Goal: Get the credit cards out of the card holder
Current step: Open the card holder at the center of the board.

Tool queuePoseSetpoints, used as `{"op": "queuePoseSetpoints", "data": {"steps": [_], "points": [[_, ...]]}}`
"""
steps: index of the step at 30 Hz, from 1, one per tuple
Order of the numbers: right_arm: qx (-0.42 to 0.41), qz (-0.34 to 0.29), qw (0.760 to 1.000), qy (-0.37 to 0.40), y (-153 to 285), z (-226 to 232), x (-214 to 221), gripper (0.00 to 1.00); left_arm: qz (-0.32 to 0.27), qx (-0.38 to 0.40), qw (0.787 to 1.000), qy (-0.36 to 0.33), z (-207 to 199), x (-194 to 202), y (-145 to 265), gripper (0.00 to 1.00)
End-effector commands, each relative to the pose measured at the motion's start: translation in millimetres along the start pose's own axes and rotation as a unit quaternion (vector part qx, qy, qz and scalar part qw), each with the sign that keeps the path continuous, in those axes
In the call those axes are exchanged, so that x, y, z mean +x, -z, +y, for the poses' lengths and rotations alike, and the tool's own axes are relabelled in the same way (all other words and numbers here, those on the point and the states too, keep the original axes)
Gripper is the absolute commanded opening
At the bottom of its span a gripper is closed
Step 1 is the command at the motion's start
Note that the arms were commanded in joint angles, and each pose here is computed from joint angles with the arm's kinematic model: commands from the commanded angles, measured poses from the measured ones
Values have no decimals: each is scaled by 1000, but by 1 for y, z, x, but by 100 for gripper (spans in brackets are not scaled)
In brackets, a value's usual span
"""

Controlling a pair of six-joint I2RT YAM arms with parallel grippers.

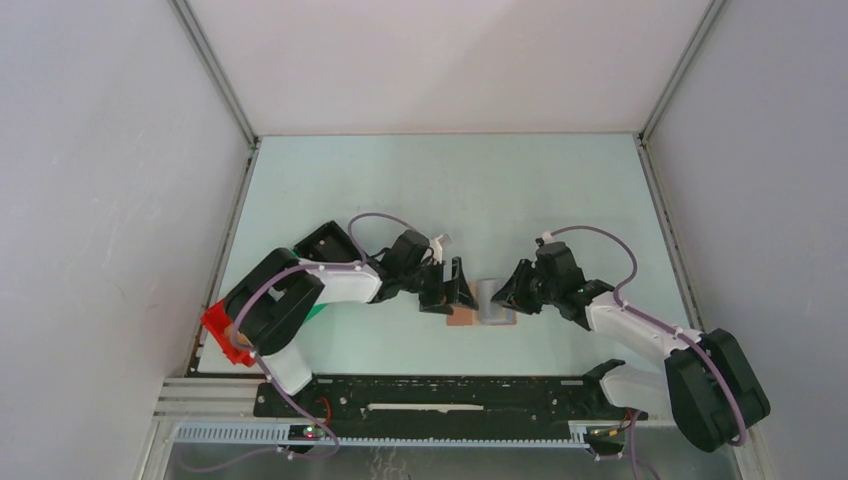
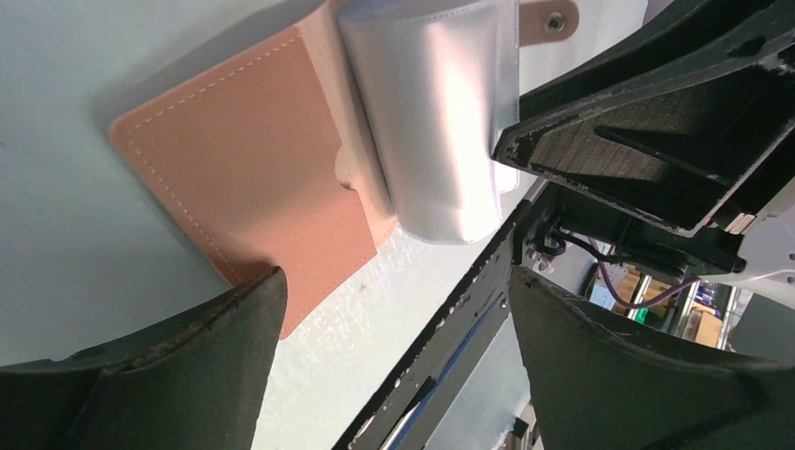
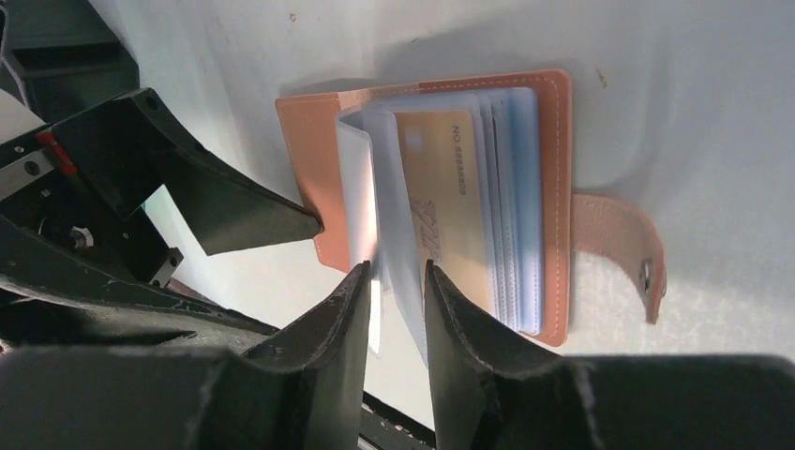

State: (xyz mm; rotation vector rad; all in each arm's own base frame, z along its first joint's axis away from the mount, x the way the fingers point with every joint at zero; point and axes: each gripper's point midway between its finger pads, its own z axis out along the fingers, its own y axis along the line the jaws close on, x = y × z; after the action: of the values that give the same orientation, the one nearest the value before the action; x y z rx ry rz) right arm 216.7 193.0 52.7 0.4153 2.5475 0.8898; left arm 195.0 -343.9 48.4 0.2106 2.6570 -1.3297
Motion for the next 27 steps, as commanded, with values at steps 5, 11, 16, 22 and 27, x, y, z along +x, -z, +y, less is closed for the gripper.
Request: {"op": "queuePoseSetpoints", "data": {"steps": [5,11,16,22,27], "points": [[-71,22,996,56,-5,46,4,36,39,-37,998,26,11,29,15,94],[-79,43,993,76,-21,71,11,38,3,-41,999,7,-9,5,50,95],[-83,59,991,85,-38,85,19,44,-49,-49,998,5,-18,-15,81,95],[-63,83,992,74,-64,74,31,45,-88,-51,995,-14,-30,-26,106,95],[-47,102,992,64,-68,68,37,45,-108,-24,994,-24,-54,-33,118,94]]}}
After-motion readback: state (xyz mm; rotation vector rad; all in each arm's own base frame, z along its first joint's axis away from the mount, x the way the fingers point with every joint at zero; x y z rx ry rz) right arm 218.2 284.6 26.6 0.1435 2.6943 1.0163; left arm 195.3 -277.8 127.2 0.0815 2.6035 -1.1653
